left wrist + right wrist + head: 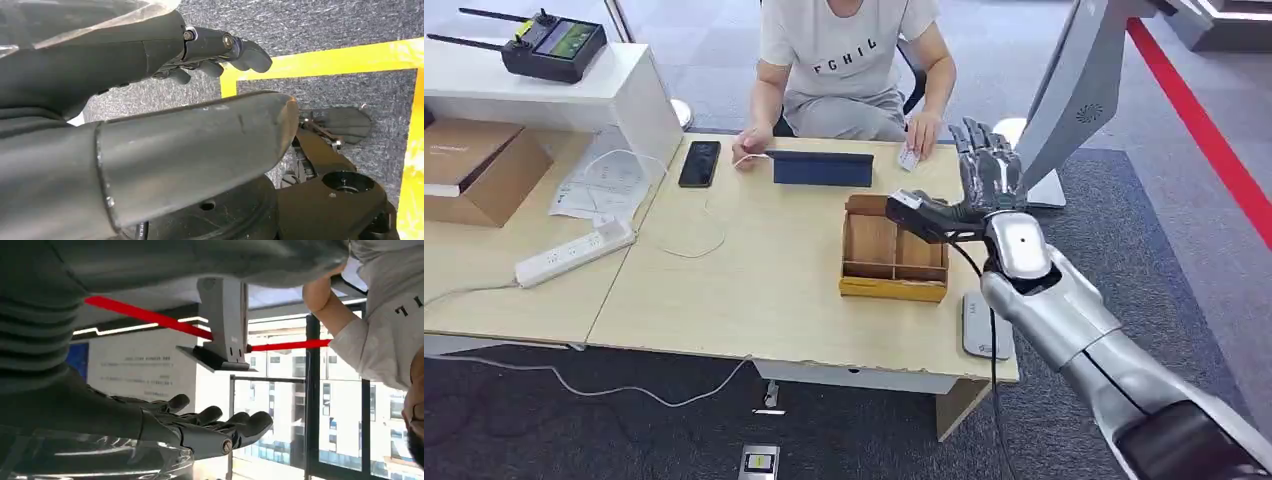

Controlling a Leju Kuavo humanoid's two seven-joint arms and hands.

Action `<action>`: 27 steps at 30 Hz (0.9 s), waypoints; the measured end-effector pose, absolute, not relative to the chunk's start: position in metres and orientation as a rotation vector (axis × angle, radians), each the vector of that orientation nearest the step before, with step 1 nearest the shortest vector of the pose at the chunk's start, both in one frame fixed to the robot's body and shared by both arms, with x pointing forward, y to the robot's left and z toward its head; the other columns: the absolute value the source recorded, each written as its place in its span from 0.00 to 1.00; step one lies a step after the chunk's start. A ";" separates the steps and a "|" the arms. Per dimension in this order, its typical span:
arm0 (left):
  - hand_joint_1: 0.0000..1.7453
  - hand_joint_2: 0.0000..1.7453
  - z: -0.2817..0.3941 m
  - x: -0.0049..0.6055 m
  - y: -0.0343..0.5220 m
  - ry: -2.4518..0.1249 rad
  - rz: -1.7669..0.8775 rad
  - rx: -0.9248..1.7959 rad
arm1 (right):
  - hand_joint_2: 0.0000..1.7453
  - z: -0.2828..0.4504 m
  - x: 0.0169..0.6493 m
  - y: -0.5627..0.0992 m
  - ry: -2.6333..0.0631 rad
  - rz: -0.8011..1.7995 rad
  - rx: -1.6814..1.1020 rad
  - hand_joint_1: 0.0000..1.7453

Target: Pass the card to the sensor for recognition and then transmit it.

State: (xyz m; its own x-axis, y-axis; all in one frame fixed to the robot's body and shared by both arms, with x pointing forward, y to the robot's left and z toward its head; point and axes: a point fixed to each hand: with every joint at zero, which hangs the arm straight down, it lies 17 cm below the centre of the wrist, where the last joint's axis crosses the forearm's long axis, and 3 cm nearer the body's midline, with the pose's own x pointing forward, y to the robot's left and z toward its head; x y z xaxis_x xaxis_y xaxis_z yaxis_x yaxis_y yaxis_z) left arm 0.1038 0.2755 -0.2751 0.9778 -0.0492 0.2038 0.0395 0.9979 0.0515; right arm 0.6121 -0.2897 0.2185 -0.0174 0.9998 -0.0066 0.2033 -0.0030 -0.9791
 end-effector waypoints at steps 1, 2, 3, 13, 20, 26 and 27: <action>0.00 0.00 -0.275 0.104 0.275 -0.208 -0.045 0.047 | 0.00 0.219 0.608 -0.290 -1.405 1.070 -1.322 0.00; 0.00 0.00 -0.275 0.104 0.276 -0.209 -0.046 0.048 | 0.00 0.217 0.604 -0.294 -1.427 1.025 -1.291 0.00; 0.00 0.00 -0.275 0.103 0.277 -0.208 -0.045 0.052 | 0.00 0.213 0.598 -0.296 -1.448 0.983 -1.255 0.00; 0.00 0.00 -0.276 0.101 0.285 -0.204 -0.038 0.083 | 0.00 0.196 0.522 -0.313 -1.509 0.740 -1.085 0.00; 0.00 0.00 -0.276 0.104 0.291 -0.219 -0.032 0.110 | 0.00 0.208 0.487 -0.312 -1.547 0.693 -1.040 0.00; 0.00 0.00 -0.275 0.110 0.296 -0.246 -0.010 0.144 | 0.00 0.216 0.449 -0.281 -1.606 0.780 -1.084 0.00; 0.00 0.00 -0.275 0.110 0.295 -0.250 -0.007 0.147 | 0.00 0.216 0.444 -0.275 -1.617 0.793 -1.081 0.00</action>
State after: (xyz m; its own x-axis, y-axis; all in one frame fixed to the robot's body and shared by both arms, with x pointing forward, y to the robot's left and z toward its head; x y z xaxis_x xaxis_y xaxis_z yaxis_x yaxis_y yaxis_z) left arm 0.1102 0.2949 -0.2749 0.9690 -0.0248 0.2457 -0.0118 0.9892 0.1462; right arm 0.4442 -0.2747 0.2163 -0.1066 0.9224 0.3714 0.2706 0.3863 -0.8818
